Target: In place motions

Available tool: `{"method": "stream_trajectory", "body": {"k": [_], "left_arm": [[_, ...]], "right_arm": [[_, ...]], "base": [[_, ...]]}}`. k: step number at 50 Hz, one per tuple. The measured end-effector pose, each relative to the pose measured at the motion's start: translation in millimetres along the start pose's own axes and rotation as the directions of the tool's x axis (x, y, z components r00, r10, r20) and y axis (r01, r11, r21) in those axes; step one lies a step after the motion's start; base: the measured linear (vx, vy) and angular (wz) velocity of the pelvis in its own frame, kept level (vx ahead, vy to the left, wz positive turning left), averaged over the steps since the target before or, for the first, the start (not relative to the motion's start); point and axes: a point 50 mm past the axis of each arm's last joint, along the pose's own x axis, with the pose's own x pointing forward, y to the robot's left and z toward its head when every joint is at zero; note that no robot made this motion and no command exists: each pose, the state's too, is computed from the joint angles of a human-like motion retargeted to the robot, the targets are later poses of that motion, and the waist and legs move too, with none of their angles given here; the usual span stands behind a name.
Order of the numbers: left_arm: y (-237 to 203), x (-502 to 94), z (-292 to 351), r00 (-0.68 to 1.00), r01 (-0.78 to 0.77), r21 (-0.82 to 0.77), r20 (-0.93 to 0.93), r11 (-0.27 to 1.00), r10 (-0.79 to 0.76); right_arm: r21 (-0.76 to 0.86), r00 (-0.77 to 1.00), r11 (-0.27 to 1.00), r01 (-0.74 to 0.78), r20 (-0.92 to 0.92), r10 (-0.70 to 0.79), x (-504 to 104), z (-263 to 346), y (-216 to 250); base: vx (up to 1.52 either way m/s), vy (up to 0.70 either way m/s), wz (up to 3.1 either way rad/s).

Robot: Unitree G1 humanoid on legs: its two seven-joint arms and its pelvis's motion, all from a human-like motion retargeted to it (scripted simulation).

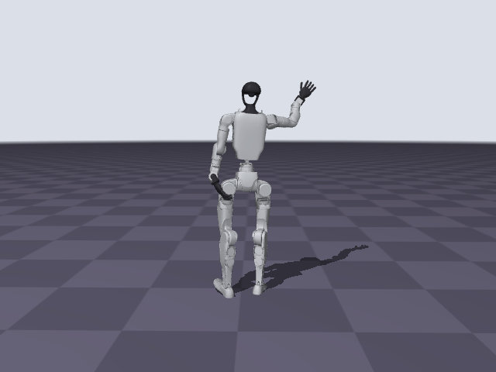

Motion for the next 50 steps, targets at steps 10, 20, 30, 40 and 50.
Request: {"method": "stream_trajectory", "body": {"k": [10,20,30,40,50], "left_arm": [[0.9,7.5,-27.8,1.0,0.015,-0.124,-0.024,0.992,-0.018],[-13.9,18.4,-31.5,0.998,0.061,-0.179,-0.015,0.982,-0.064],[-21.2,12.4,3.8,0.979,0.159,-0.21,0.161,0.965,-0.127],[51.4,-58.5,15.8,0.935,0.028,-0.4,0.334,0.916,0.117],[151.3,-310.8,-15.3,0.513,-0.091,-0.838,0.424,0.538,0.746]], "right_arm": [[0.703,0.184,0.626,-0.338,-0.603,0.776,-189.9,-240.3,38.2],[0.838,-0.774,0.336,-0.43,-0.534,0.341,-543.0,-253.2,-81.6],[0.948,-0.975,0.229,-0.222,-0.207,-0.085,-645.1,-175.8,-212.2],[0.764,-0.794,0.329,-0.555,-0.604,0.064,-562.6,-255.1,-135.1],[0.493,-0.071,0.691,-0.529,-0.837,0.542,-240.5,-290.2,-8.2]], "base": [[0.07,0.1,0.02],[0.02,0.07,-0.15],[-0.03,-0.02,-0.05],[-0.07,-0.13,0.01],[-0.02,0.0,0.01]]}}
